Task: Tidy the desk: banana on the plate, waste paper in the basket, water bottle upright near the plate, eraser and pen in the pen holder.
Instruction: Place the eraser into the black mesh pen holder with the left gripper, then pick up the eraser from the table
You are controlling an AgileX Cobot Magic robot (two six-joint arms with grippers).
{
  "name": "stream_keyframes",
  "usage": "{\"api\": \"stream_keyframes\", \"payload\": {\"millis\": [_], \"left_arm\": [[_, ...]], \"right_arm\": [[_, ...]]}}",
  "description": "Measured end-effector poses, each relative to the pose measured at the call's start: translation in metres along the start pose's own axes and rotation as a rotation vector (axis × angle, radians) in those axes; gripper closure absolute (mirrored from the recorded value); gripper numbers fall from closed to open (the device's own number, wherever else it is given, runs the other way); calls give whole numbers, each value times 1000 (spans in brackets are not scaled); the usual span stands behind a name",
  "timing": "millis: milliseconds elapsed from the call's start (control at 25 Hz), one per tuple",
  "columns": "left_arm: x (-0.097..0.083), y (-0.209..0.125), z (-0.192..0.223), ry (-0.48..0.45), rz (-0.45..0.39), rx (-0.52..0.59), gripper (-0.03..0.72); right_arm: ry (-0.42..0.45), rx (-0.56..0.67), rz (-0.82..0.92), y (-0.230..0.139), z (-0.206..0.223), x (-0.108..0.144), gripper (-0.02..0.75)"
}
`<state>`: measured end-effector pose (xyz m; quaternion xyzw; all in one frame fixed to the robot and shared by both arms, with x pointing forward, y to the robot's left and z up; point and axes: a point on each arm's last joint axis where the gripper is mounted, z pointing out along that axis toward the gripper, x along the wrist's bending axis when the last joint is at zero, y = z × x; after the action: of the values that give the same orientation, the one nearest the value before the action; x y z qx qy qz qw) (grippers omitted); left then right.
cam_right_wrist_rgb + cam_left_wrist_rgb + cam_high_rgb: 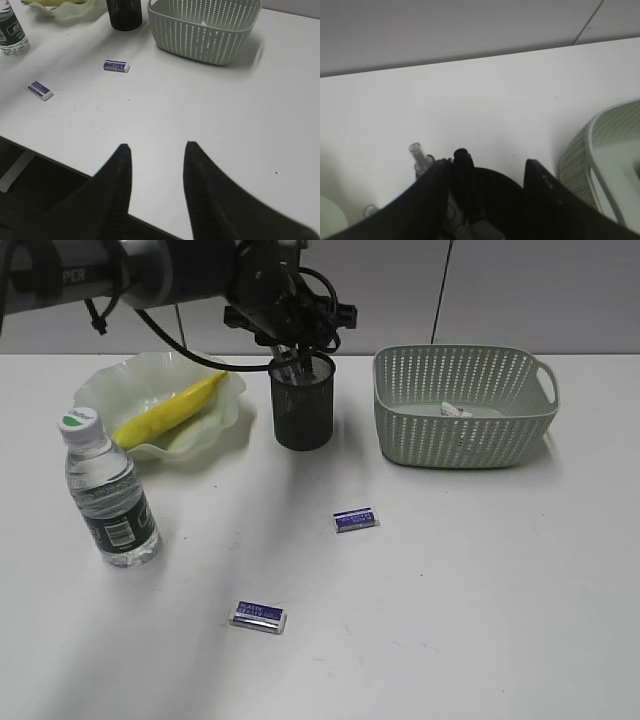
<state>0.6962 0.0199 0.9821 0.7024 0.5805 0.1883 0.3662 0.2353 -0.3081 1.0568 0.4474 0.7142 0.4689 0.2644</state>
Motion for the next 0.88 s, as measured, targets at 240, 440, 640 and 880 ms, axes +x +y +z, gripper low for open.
{"api": "stream_keyframes", "payload": {"millis": [240,440,640,880], "left_arm": [[1,20,-33,32,23,-20,289],[8,66,-136,107,44,-79,288],[24,81,-249,191,56,-45,288],[39,76,-372,138,117,-113,288]], "right_arm": [[0,0,0,0,0,0,450],[0,0,0,0,0,0,450],[0,0,0,0,0,0,449],[0,-1,0,0,0,0,449]]}}
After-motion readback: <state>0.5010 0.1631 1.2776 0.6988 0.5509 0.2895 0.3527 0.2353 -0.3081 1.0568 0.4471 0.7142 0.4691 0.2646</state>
